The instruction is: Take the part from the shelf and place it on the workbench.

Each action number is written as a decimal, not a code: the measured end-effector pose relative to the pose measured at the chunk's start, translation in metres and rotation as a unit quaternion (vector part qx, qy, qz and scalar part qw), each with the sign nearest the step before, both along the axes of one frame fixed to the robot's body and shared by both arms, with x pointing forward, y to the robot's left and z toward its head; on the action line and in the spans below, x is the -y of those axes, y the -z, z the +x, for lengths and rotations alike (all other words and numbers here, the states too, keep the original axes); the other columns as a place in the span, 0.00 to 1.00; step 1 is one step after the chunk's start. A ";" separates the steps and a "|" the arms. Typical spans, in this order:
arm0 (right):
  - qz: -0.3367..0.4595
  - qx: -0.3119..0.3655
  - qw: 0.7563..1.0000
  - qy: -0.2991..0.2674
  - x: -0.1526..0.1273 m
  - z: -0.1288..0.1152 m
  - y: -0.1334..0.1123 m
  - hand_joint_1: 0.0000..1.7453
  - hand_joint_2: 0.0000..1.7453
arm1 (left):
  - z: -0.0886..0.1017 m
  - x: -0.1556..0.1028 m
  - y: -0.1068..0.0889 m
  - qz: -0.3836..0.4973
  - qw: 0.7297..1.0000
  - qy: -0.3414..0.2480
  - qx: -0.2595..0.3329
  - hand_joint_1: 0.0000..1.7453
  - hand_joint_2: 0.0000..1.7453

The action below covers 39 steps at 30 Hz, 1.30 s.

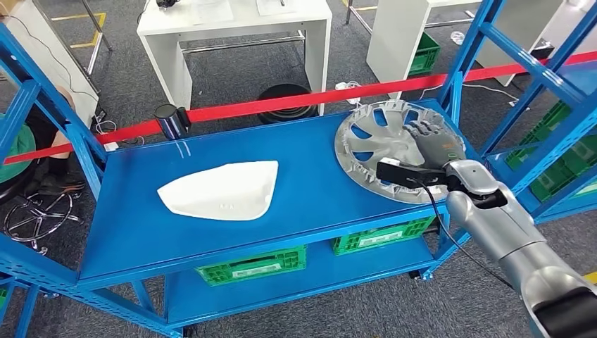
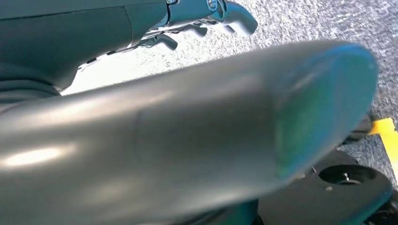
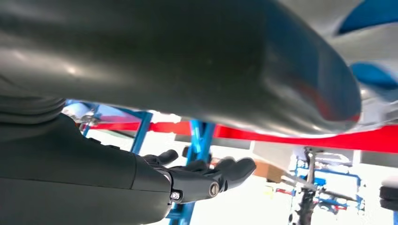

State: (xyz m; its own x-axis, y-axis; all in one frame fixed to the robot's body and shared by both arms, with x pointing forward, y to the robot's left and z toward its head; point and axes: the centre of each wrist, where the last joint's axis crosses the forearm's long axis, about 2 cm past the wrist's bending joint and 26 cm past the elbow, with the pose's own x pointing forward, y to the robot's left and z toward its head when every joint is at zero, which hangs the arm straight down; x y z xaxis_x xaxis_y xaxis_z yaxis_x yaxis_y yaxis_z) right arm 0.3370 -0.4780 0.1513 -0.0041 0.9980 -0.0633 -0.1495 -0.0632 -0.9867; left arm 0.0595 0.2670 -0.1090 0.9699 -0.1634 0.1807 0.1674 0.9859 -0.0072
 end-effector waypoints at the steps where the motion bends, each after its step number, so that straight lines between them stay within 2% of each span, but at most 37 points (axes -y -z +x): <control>1: 0.002 -0.003 1.000 0.000 -0.001 -0.001 0.002 0.00 0.00 | 0.000 0.000 0.000 0.000 1.000 0.000 0.001 0.00 0.00; 7: 0.054 -0.025 0.998 0.002 -0.017 0.006 0.026 0.00 0.00 | 0.002 0.001 0.000 -0.002 1.000 0.005 0.007 0.00 0.00; 11: 0.100 -0.049 0.994 0.010 -0.044 0.013 0.054 0.00 0.00 | 0.005 0.002 -0.001 -0.002 1.000 0.004 0.013 0.00 0.00; 16: 0.137 -0.097 0.985 0.029 -0.080 0.012 0.086 0.00 0.00 | 0.003 0.000 0.000 0.002 1.000 -0.006 0.011 0.00 0.00; 20: 0.149 -0.118 0.981 0.051 -0.092 0.014 0.094 0.00 1.00 | -0.002 -0.002 0.000 0.006 1.000 -0.011 0.003 0.00 0.00; 28: 0.191 -0.155 0.966 0.073 -0.104 0.016 0.097 0.00 1.00 | -0.003 -0.005 0.001 0.009 1.000 -0.014 0.001 0.00 0.00; 39: 0.213 -0.156 0.962 0.072 -0.104 0.017 0.097 0.00 1.00 | -0.001 -0.005 0.000 0.011 1.000 -0.009 0.008 0.00 0.00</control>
